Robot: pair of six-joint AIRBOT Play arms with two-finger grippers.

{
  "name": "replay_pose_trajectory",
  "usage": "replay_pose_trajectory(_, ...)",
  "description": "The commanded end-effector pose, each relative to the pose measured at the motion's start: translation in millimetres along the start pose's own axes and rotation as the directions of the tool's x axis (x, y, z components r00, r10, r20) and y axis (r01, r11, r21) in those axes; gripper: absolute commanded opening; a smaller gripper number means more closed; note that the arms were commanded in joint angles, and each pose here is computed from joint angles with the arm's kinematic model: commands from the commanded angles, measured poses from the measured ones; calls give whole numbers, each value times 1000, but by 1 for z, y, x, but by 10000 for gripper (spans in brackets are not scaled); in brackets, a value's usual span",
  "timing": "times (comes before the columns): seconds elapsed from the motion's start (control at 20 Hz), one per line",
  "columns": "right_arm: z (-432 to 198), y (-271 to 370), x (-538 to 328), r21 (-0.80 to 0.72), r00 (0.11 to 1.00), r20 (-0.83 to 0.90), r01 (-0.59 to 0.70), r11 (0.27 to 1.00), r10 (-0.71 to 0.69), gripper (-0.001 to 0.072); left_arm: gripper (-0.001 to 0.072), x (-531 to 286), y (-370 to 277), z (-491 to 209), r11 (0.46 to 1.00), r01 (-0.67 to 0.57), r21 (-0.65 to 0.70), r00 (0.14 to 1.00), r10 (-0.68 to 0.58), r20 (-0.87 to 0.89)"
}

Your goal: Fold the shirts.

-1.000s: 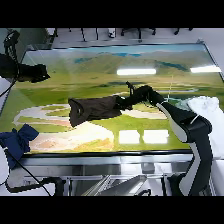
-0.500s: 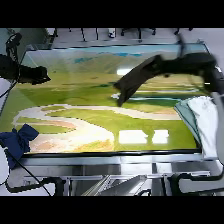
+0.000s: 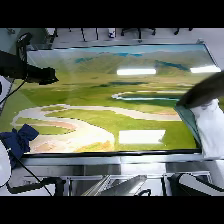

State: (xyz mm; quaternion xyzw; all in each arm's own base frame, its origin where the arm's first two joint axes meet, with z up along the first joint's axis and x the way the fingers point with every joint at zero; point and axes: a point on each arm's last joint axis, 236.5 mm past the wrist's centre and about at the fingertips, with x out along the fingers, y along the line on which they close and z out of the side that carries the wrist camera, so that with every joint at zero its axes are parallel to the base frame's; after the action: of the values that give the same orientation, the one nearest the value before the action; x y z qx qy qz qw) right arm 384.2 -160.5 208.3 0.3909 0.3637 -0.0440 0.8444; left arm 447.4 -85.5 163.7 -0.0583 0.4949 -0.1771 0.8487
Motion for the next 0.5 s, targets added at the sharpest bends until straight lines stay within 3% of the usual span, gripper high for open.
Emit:
replay_pose_trajectory(0.0, -44, -99, -50, 161, 937, -176, 329, 931, -301, 14, 14, 7, -25, -1, 998, 27, 48, 1000, -27, -7)
replay_pose_trajectory(0.2, -102, -148, -90, 256, 783, -373, 603, 756, -498, 15, 14, 13, -51, -2, 994, 55, 95, 998, -54, -11)
replay_pose_trajectory(0.3, -126, -163, -94, 312, 735, -416, 669, 675, -536, 16, 14, 15, -61, -2, 991, 66, 113, 998, -65, -11)
replay_pose_trajectory(0.4, -142, -181, -85, 322, 710, -438, 696, 642, -551, 26, 14, 17, -69, -4, 989, 76, 130, 997, -74, -19)
replay_pose_trajectory(0.45, -149, -187, -79, 325, 705, -456, 700, 636, -543, 88, 15, 18, -73, -5, 988, 80, 135, 997, -78, -21)
